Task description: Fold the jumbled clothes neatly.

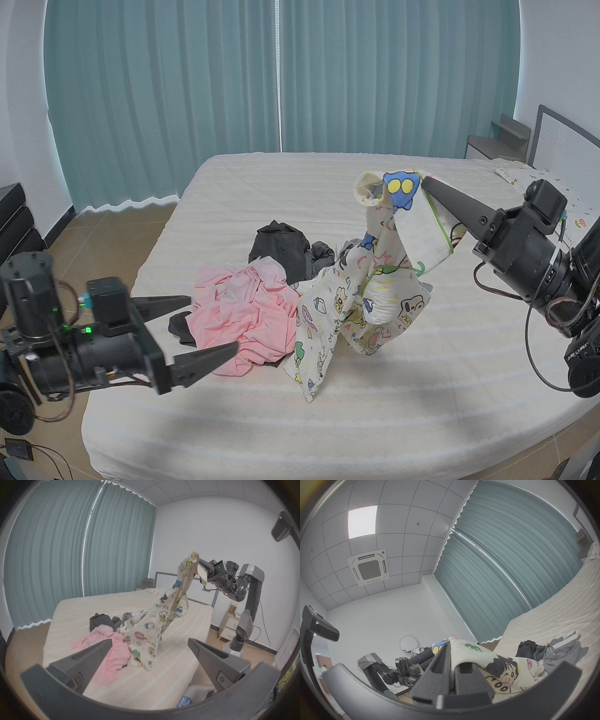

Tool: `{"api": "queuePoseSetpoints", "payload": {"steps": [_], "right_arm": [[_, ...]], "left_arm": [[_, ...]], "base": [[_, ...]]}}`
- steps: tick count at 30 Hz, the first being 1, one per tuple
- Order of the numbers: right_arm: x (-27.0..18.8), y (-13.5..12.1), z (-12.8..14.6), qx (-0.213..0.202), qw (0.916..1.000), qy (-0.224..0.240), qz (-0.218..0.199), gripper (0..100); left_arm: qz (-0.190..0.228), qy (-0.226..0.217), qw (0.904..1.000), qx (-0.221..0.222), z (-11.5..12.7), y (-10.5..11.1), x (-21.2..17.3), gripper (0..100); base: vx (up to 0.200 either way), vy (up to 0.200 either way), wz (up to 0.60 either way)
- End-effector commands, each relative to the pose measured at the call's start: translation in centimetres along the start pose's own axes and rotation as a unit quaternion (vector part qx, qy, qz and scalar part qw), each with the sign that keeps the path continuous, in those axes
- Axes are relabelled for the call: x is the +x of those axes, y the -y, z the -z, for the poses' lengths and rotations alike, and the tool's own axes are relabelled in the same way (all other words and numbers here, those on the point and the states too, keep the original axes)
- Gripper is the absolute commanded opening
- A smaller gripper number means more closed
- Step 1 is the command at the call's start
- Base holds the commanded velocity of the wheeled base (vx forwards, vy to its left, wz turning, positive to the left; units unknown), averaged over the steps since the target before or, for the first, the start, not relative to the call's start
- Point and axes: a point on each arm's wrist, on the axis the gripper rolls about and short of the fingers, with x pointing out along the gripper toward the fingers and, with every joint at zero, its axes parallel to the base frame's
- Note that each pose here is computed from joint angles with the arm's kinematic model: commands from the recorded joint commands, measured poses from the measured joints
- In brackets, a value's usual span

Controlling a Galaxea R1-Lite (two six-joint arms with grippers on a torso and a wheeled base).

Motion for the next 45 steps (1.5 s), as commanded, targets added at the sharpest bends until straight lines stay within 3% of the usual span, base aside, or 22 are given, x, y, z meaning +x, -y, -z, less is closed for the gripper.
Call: {"api": "queuePoseSetpoints", "payload": {"steps": [1,10,12,14,19,26,35,42,45], "right_arm": [[3.4,0.1,0.5,0.012,0.9999,0.007,-0.002,0],[3.3,0.5,0.2,0.01,0.9999,0.012,0.005,0],[3.3,0.5,0.0,0.009,0.9999,0.013,0.003,0],[3.3,0.3,-0.1,0.007,0.9998,0.016,0.002,0],[3.2,0.6,0.0,0.007,0.9999,0.014,0.006,0],[3.2,0.7,-0.1,0.007,0.9998,0.015,0.007,0],[2.7,-0.2,-0.8,0.004,0.9996,0.027,-0.006,0],[2.4,-1.0,-1.6,0.0,0.9992,0.037,-0.017,0],[2.3,-1.6,-2.4,-0.005,0.9985,0.047,-0.028,0]], "left_arm": [[-0.006,-0.037,0.9988,-0.032,6.8,6.0,11.9,100],[-0.009,-0.029,0.9991,-0.028,7.2,6.7,13.8,100],[-0.035,-0.023,0.9987,-0.029,7.5,6.3,14.9,100],[-0.088,-0.004,0.9955,-0.037,7.8,5.8,16.6,100],[-0.143,0.028,0.9878,-0.055,7.6,4.6,17.9,100],[-0.159,0.021,0.9852,-0.06,8.3,3.5,18.4,100],[-0.168,0.023,0.9833,-0.065,13.0,1.9,20.8,100],[-0.172,0.033,0.9822,-0.069,14.1,1.7,21.0,100],[-0.172,0.029,0.981,-0.085,15.6,1.6,21.6,100]], "base": [[0.0,0.0,0.0],[0.0,0.0,0.0],[0.0,0.0,0.0],[0.0,0.0,0.0],[0.0,0.0,0.0],[0.0,0.0,0.0],[0.0,0.0,0.0],[0.0,0.0,0.0],[0.0,0.0,0.0]]}}
